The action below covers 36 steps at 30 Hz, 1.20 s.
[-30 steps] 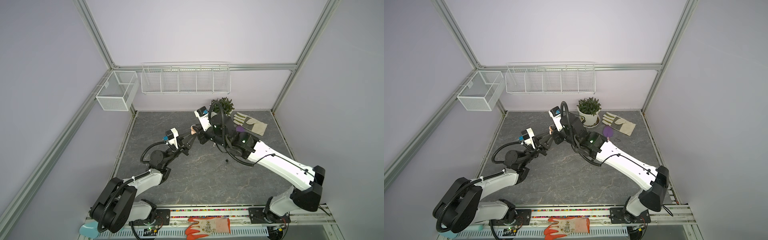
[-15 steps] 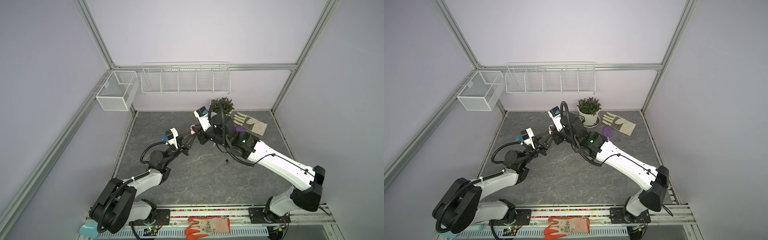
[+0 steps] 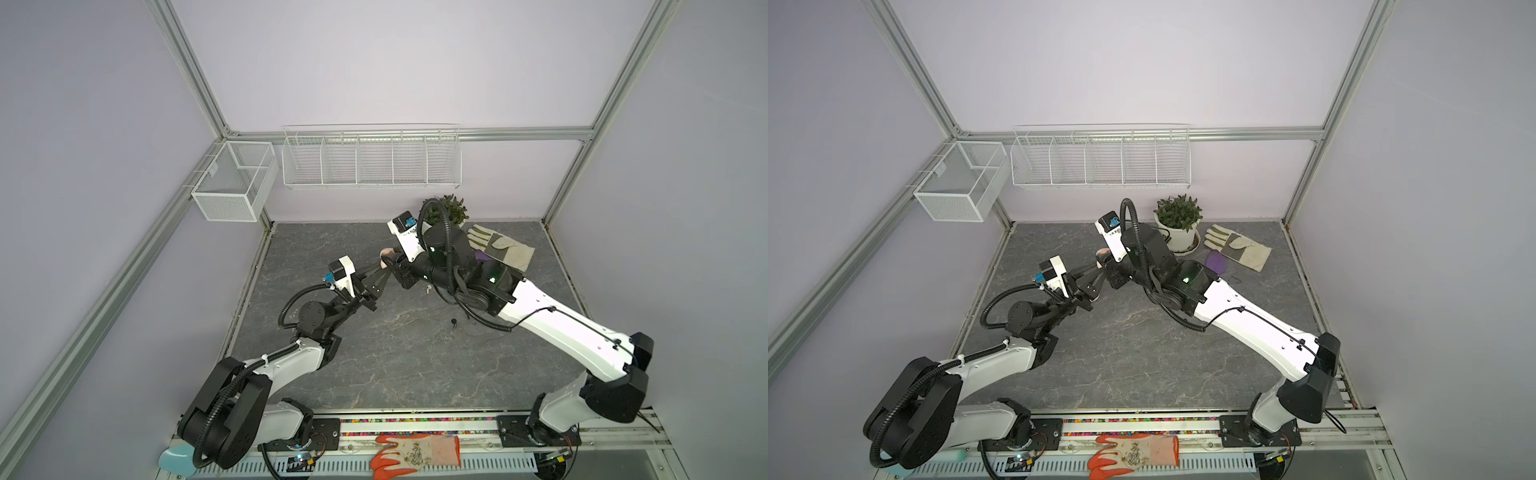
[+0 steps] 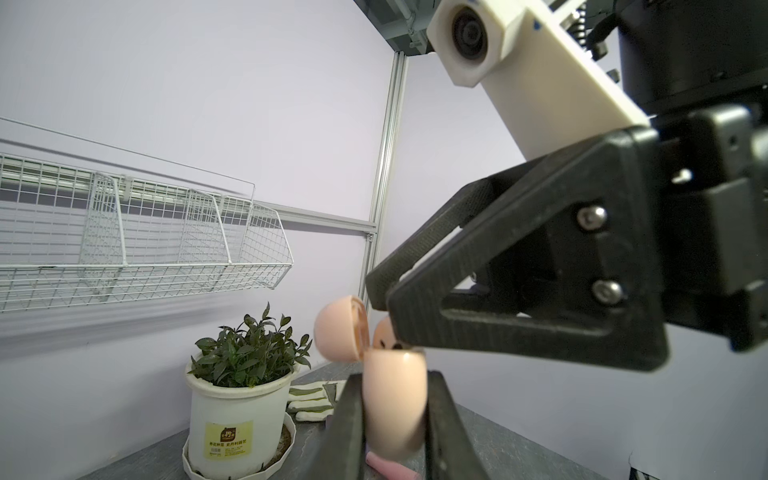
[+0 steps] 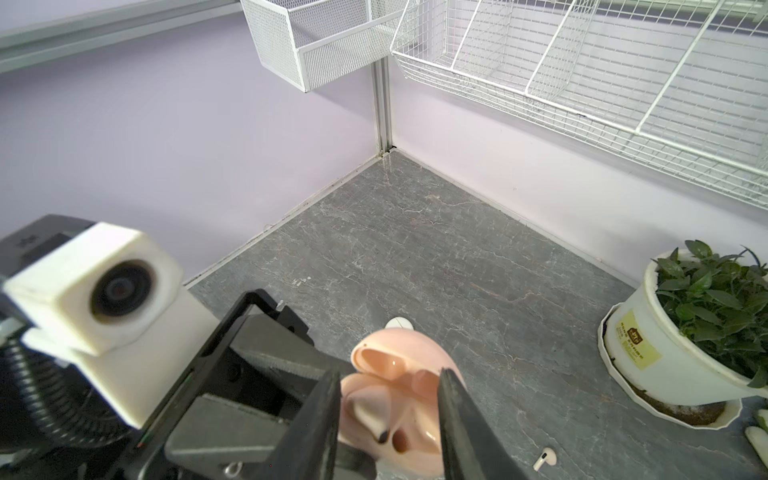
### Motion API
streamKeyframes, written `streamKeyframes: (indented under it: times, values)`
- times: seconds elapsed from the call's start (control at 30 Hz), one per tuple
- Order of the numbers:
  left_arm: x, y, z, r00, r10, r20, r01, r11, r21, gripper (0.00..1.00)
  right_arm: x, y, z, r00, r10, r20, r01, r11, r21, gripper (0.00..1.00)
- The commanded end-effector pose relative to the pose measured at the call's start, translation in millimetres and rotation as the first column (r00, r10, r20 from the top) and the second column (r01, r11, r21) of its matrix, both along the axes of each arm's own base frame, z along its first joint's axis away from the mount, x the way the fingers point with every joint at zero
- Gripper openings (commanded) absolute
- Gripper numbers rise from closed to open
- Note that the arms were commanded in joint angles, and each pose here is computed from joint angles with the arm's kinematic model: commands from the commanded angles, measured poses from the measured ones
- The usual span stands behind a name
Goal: Insert the wireless bluetooth earbuds into the charging case
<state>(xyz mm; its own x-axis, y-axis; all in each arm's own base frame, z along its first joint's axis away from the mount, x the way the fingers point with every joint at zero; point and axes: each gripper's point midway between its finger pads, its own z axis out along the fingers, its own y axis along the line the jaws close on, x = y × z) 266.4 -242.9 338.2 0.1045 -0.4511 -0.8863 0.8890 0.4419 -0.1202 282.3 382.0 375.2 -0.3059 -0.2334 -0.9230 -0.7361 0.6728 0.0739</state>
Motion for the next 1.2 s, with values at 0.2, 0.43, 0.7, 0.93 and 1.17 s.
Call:
streamKeyframes:
  times: [0.2,0.43,0.7,0.93,1.17]
  values:
    - [-19.5,-0.1,8.7,0.996,-0.055,0.063,0.055,0.998,-0.003,0.00,-38.8,-41.0,42.4,0.997,0.066,-0.041,-0.063,0.995,0.072,0.48]
    - [-29.7,-0.1,2.7,0.994,-0.108,0.025,0.108,0.994,-0.007,0.00,-35.8,-65.1,-3.7,0.934,0.269,-0.234,-0.200,0.939,0.280,0.51]
    - [-46.0,-13.4,5.5,0.974,-0.223,0.034,0.222,0.975,0.021,0.00,-48.8,-54.5,-9.1,0.808,0.573,-0.135,-0.525,0.806,0.275,0.52]
    - [-51.2,-15.3,5.3,0.967,-0.253,0.033,0.252,0.967,0.030,0.00,-40.3,-50.9,-6.5,0.760,0.640,-0.108,-0.583,0.746,0.322,0.51]
    - [-52.2,-16.8,4.7,0.965,-0.261,0.033,0.260,0.965,0.033,0.00,-34.6,-42.7,-10.8,0.733,0.670,-0.120,-0.601,0.720,0.347,0.47]
